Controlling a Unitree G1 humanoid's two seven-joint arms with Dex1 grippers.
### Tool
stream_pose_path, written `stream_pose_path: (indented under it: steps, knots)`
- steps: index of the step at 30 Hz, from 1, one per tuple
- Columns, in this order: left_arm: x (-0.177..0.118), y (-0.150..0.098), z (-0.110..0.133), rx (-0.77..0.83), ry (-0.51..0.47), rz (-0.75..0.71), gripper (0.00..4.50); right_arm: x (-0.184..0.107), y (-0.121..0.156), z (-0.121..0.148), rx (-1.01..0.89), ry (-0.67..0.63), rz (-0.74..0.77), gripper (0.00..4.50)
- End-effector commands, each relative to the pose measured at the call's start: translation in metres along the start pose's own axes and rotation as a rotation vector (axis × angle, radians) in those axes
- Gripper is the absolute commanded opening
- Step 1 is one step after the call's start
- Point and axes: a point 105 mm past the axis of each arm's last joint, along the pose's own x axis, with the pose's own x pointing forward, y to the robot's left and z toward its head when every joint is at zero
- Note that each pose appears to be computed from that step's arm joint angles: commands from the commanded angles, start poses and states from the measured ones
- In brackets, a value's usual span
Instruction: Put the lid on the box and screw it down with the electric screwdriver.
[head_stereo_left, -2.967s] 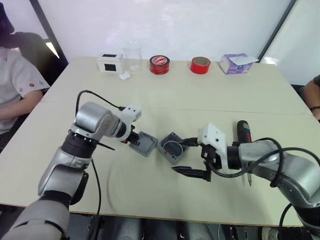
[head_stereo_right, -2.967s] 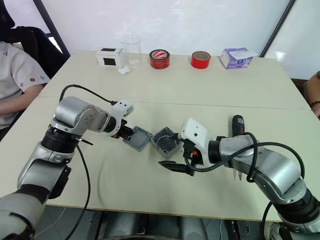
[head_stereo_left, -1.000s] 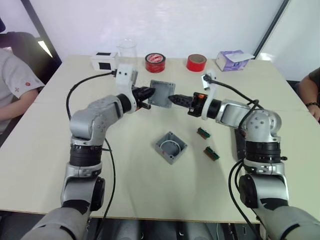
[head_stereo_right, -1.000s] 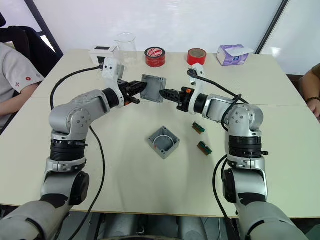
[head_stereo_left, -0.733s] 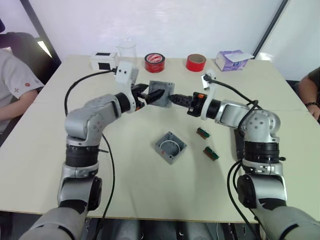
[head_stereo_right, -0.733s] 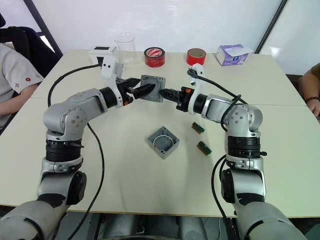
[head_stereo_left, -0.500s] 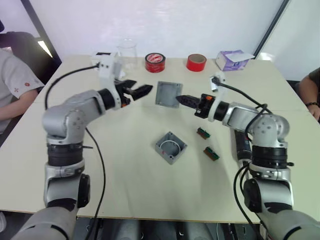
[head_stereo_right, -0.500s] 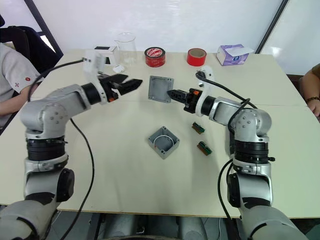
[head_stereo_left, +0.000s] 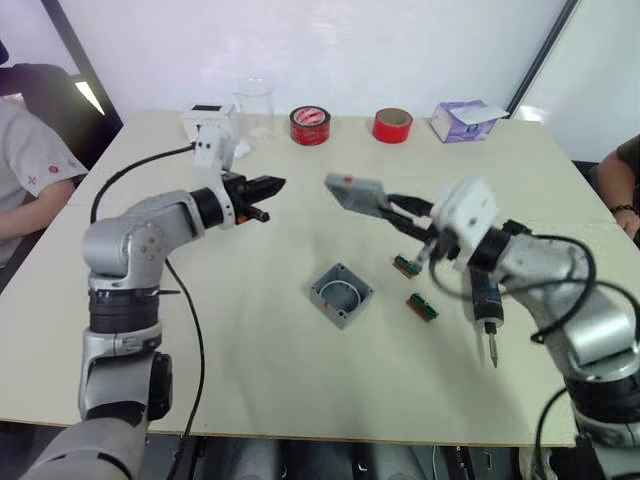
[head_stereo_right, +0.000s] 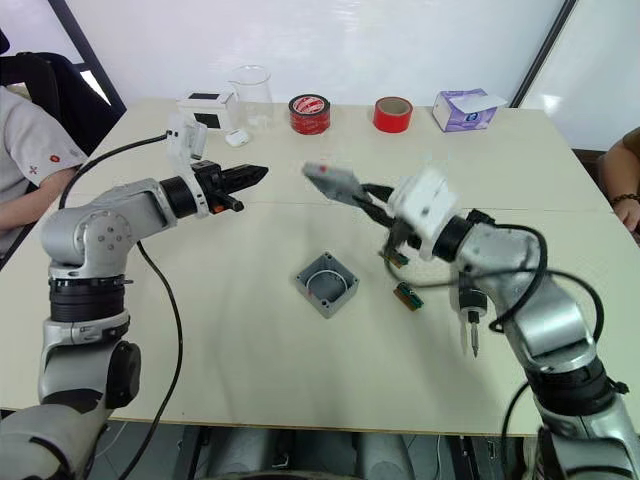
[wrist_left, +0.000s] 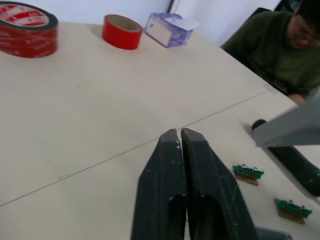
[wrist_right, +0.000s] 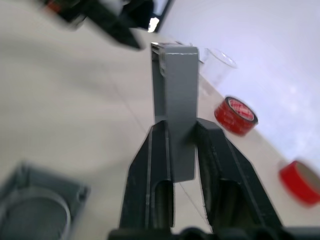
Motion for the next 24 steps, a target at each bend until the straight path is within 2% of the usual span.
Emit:
stream_pose_path:
  steps: [1, 5, 10, 14, 24]
  knots:
    - [0.006, -0.015, 0.012, 0.047, -0.008, -0.068, 0.06, -0.006, 0.006, 0.008, -0.296, -0.087, -0.007, 0.15]
    - [0.012, -0.025, 0.009, 0.066, 0.017, -0.125, 0.06, -0.011, 0.032, -0.004, -0.542, -0.122, 0.050, 0.15]
    - [0.016, -0.045, -0.002, 0.103, 0.080, -0.212, 0.06, -0.013, 0.059, -0.023, -0.719, -0.135, 0.117, 0.15]
    - [0.018, -0.048, -0.020, 0.153, 0.150, -0.215, 0.06, -0.012, 0.065, -0.027, -0.749, -0.134, 0.082, 0.15]
    - [0.018, -0.063, -0.044, 0.202, 0.233, -0.281, 0.06, -0.014, 0.080, -0.037, -0.783, -0.108, 0.085, 0.15]
